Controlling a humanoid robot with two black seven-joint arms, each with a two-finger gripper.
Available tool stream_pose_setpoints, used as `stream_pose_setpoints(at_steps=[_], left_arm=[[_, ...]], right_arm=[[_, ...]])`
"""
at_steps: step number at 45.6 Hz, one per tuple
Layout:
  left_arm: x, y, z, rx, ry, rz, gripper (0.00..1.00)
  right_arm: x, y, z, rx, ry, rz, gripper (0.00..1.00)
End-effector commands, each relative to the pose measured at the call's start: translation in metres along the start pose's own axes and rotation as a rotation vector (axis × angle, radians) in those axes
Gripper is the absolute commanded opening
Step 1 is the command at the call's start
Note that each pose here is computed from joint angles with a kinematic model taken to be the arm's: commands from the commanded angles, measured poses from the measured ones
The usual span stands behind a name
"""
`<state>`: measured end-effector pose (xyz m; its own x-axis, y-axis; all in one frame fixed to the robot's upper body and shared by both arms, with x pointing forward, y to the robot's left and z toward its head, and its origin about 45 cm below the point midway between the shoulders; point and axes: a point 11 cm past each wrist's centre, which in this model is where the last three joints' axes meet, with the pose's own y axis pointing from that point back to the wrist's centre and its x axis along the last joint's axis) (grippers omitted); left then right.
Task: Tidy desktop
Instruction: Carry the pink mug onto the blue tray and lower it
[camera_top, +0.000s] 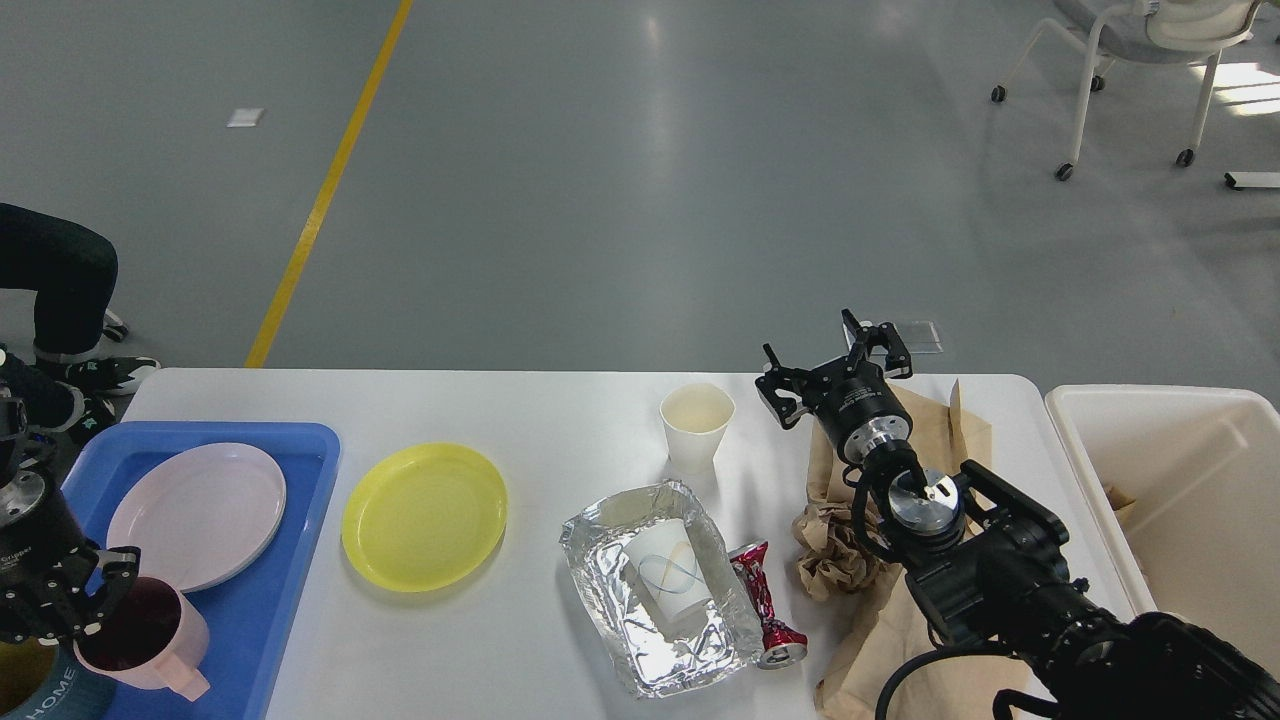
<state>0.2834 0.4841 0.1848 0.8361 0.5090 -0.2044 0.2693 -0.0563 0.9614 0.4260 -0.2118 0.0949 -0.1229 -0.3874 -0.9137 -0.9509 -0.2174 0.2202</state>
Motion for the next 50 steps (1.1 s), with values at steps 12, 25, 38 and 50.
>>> stream_pose_setpoints(at_steps=[12, 25, 38, 50], left_arm=[[0.003, -0.012, 0.006, -0.004, -0.014, -0.001, 0.0], [0.003, -0.02, 0.006, -0.004, -0.015, -0.003, 0.0], [0.001, -0.027, 0.01, 0.002, -0.026, -0.017, 0.01], [0.0, -0.028, 0.015, -0.015, -0.029, -0.018, 0.14]], right_arm=[[0.0, 0.0, 0.0, 0.001, -0.001, 0.0, 1.0], [0.0, 0.0, 0.0, 0.0, 0.0, 0.0, 1.0], [0.0, 0.0, 0.0, 0.0, 0.0, 0.0, 1.0], [0.0, 0.0, 0.0, 0.001, -0.001, 0.0, 1.0]])
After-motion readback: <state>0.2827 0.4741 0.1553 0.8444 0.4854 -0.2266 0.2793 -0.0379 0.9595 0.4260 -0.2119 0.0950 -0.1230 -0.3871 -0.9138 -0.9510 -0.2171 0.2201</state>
